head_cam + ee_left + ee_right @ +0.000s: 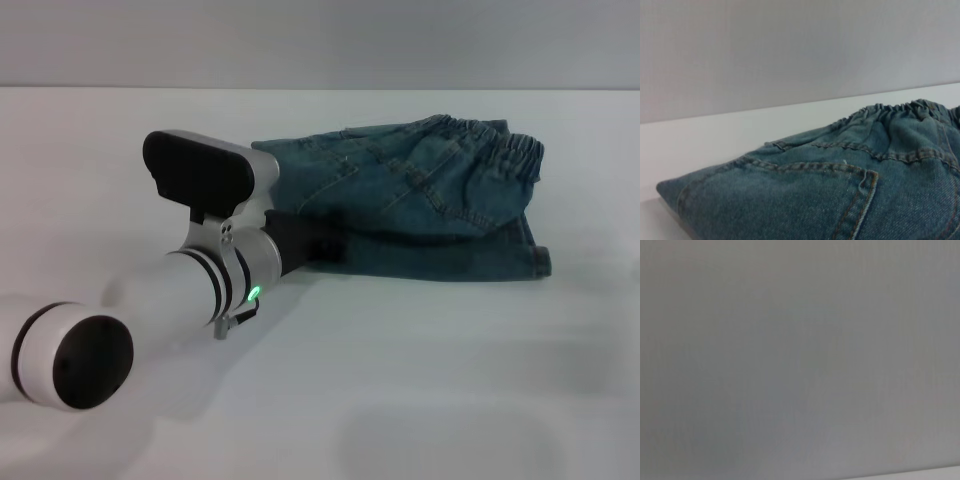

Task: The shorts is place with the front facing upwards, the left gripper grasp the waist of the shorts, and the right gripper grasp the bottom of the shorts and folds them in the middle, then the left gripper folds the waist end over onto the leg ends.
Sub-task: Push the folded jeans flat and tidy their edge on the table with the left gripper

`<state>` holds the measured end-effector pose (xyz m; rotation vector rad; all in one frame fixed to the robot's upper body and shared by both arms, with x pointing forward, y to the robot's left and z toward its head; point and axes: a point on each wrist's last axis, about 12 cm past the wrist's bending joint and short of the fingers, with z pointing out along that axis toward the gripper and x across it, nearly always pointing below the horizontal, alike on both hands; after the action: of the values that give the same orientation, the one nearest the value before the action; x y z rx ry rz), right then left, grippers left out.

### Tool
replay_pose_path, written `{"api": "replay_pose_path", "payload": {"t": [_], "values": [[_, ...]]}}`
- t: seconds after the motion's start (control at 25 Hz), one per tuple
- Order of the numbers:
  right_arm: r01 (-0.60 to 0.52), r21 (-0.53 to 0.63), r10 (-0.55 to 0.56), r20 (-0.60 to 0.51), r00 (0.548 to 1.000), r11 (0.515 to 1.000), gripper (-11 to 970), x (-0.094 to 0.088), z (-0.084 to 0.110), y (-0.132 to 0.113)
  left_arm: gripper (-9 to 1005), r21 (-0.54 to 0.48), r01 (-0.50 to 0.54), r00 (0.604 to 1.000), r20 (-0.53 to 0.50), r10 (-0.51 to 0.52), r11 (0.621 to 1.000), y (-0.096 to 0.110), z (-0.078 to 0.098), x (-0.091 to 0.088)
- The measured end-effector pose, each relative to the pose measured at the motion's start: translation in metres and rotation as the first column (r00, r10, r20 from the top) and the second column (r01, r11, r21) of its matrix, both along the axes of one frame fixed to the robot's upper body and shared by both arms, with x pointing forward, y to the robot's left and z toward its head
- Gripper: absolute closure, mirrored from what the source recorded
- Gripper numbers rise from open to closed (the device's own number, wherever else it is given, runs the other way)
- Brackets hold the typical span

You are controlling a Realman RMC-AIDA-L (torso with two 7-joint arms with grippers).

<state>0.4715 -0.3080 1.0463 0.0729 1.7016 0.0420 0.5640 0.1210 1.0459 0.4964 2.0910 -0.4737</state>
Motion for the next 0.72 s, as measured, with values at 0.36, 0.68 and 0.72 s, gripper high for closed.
{"api": "replay_pose_path", "payload": {"t": [0.36,0.68,0.72], "values": [[0.007,0.003,-0.007,-0.001,1.000,1.000,959,-0.004,0.000,-0.001,949,0.014,-0.009,0.999,0.050,0.009,1.000,0.000,0.007,0.016],[0.007,0.005,-0.007,0.003,1.000,1.000,960,-0.004,0.001,0.000,941,0.027,-0.019,0.999,0.051,0.018,0.999,0.003,0.005,0.019],[0.006,0.005,-0.006,0.003,1.000,1.000,960,-0.004,0.001,0.000,940,0.026,-0.018,0.999,0.045,0.016,0.999,0.003,0.004,0.017]]}}
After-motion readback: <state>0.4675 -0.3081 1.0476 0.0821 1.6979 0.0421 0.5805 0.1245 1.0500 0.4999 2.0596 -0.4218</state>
